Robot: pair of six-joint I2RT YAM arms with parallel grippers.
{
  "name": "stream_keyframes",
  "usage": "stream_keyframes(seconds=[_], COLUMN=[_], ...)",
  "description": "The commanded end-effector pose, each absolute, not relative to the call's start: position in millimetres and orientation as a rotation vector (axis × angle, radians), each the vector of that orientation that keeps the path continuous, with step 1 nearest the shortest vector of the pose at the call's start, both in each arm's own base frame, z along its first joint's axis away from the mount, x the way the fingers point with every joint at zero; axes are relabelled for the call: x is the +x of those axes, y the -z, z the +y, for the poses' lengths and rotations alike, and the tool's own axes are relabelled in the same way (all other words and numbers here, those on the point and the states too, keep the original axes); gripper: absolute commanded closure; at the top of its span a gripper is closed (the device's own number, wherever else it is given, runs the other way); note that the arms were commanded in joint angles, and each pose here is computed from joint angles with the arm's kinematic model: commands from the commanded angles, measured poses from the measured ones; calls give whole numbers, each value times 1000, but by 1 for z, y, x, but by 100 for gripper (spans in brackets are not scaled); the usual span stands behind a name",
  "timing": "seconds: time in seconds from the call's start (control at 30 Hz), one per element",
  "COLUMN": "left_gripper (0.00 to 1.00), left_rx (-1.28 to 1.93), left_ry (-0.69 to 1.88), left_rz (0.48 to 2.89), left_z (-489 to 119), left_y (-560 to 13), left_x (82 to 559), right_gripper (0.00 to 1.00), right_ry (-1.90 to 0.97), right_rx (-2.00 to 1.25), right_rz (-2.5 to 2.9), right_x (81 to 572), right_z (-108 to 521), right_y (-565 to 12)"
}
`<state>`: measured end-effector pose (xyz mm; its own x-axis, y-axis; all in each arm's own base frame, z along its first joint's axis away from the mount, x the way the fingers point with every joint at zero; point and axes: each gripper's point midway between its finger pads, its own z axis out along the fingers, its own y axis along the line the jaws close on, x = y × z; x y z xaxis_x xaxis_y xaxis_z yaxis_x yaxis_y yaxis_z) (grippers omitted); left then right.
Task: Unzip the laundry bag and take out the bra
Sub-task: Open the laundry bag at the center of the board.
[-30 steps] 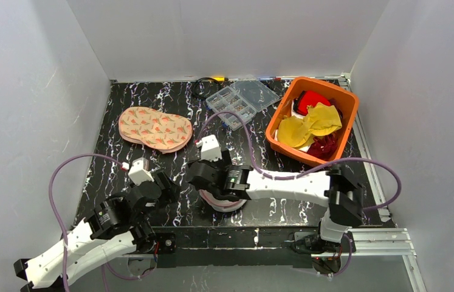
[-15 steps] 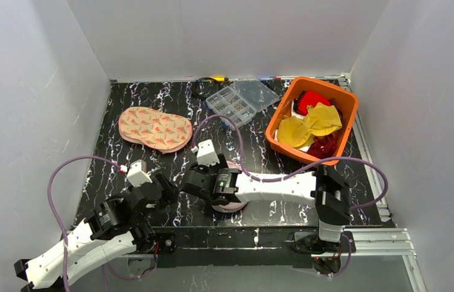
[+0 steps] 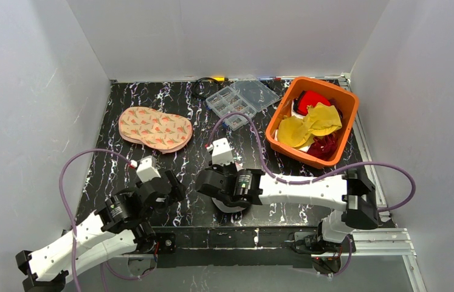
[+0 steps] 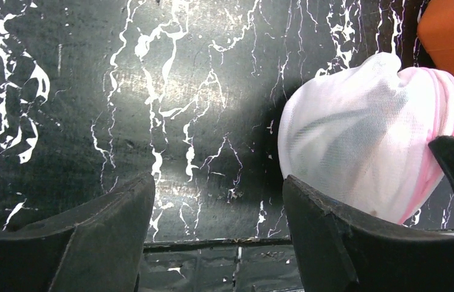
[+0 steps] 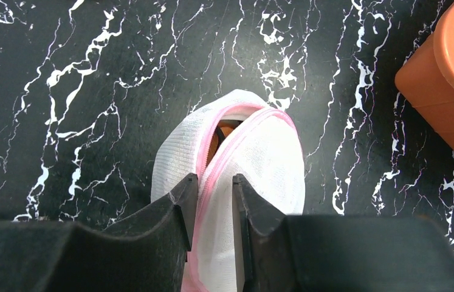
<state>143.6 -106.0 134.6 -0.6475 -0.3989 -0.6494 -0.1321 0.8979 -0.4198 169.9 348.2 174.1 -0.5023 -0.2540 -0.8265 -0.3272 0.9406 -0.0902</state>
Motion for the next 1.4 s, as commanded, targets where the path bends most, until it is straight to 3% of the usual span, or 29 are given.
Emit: stream_keyframes(seconds=[0.0, 0.27, 0.33, 0.5, 0.77, 1.07, 1.37], left_gripper=[24, 23, 21, 15, 14, 22, 30], left_rx=[-335, -252, -216, -115, 37, 106, 141], left_ry=[451, 531, 550, 594, 594, 418, 226], left_rz=[2229, 2233, 2234, 2215, 2245, 2397, 2390], left_z=[-119, -147, -157, -175, -207, -215, -190], left_y=[-152, -162, -166, -184, -201, -165, -152], left_x=[155, 162, 165, 171, 181, 186, 201], right_gripper=[65, 85, 98, 99, 99, 99, 99], right_ry=[-182, -200, -171, -170, -454, -598, -596], right_rx=[-390, -439, -450, -438, -374, -285, -258], right_rz=[2112, 2123, 2127, 2134, 2112, 2058, 2043], right_x=[166, 160, 160, 155, 137, 132, 132], right_z=[347, 339, 329, 301, 279, 257, 232], right_y=[-190, -190, -185, -193, -219, -243, -240])
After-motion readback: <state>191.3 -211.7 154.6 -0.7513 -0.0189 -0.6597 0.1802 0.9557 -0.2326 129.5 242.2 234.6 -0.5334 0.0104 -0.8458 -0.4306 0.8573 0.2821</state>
